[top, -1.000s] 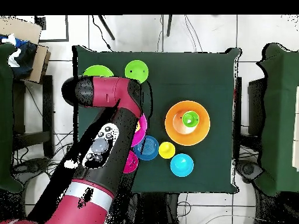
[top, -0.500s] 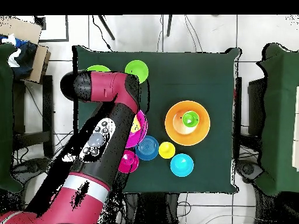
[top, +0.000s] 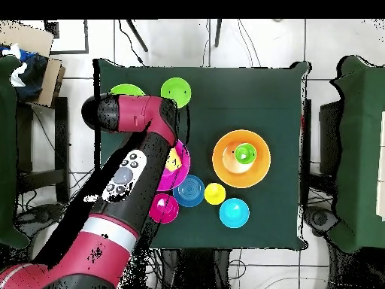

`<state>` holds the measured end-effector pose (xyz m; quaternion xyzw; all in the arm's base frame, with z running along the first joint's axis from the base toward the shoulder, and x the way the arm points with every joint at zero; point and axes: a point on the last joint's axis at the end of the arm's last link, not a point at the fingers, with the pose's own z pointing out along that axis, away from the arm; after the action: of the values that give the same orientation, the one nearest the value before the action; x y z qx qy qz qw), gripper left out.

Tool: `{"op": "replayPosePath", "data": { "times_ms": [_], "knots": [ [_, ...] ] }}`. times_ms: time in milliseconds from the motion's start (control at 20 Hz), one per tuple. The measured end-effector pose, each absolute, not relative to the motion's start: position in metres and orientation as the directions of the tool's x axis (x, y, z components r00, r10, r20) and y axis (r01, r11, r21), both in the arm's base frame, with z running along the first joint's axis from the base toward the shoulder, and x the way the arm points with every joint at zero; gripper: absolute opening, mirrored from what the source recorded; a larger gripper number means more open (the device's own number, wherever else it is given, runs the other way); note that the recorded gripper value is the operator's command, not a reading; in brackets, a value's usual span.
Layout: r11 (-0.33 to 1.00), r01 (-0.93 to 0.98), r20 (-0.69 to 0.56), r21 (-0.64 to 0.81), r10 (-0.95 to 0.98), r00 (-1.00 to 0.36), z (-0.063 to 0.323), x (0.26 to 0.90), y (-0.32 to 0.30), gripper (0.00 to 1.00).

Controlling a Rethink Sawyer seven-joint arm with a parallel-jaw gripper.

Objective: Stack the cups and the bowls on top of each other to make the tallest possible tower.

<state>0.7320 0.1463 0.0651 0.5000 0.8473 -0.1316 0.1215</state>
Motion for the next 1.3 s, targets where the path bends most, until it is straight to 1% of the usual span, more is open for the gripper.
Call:
{"op": "replayPosePath", "data": {
  "times_ms": [400,1300],
  "knots": [
    [0.481,0.872,-0.351,-0.093,0.804,-0.481,0.051,0.731,0.150,1.00],
    [0.494,0.868,-0.402,-0.051,0.785,-0.471,0.034,0.727,0.138,1.00]
  ]
}}
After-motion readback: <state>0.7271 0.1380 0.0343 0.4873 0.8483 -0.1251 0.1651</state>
